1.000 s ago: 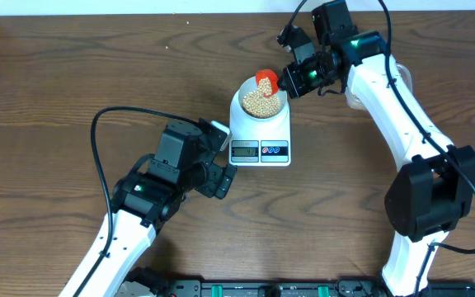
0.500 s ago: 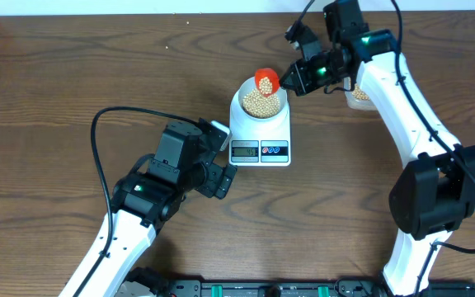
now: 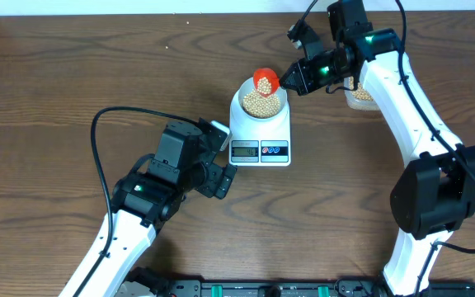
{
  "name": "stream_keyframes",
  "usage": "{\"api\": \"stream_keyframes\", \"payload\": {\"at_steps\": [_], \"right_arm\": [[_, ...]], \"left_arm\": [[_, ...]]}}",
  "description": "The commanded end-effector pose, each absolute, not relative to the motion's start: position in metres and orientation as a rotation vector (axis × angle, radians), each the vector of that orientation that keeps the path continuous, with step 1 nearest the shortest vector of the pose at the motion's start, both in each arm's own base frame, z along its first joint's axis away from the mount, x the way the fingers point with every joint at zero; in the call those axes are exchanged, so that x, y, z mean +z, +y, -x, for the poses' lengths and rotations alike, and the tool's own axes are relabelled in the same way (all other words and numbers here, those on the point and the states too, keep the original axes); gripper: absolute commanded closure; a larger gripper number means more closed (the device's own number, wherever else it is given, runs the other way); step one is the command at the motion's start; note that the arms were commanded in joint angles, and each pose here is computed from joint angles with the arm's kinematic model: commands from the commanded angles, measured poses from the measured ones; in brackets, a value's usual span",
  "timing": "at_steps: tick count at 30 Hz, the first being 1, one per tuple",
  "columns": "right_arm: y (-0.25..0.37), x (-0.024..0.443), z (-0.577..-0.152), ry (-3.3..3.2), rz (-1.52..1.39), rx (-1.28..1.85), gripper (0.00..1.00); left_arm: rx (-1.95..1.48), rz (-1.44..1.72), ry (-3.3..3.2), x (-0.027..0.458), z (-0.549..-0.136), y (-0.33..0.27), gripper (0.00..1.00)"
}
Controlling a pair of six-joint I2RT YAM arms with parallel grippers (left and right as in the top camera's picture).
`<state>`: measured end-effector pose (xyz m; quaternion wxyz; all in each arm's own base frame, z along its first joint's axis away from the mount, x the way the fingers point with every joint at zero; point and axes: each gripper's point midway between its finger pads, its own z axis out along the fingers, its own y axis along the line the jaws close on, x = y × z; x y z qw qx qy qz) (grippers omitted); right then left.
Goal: Scoop item into bowl and weigh 50g on scale
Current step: 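Tip scoop slightly over bowl to add a few beans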
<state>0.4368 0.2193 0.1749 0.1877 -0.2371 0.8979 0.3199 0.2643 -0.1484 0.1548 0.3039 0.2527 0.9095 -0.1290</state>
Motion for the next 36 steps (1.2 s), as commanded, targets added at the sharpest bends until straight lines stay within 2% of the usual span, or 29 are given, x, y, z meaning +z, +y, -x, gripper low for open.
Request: {"api": "stream_keyframes", "payload": {"at_steps": [1, 15, 36], "right_arm": [[0.223, 0.198, -0.434, 2.467, 0.678, 0.953, 0.99], [0.208, 0.21, -0.437, 2.425, 0.625, 1.084, 0.99], [0.214, 0.191, -0.434, 2.481, 0.722, 0.872, 0.99]], "left_arm": [[-0.347, -0.674, 2.392, 0.162, -0.268, -0.149, 0.11], [-0.347, -0.674, 2.392, 0.162, -0.268, -0.149, 0.11], [-0.347, -0.674, 2.392, 0.162, -0.268, -0.149, 0.11]]}}
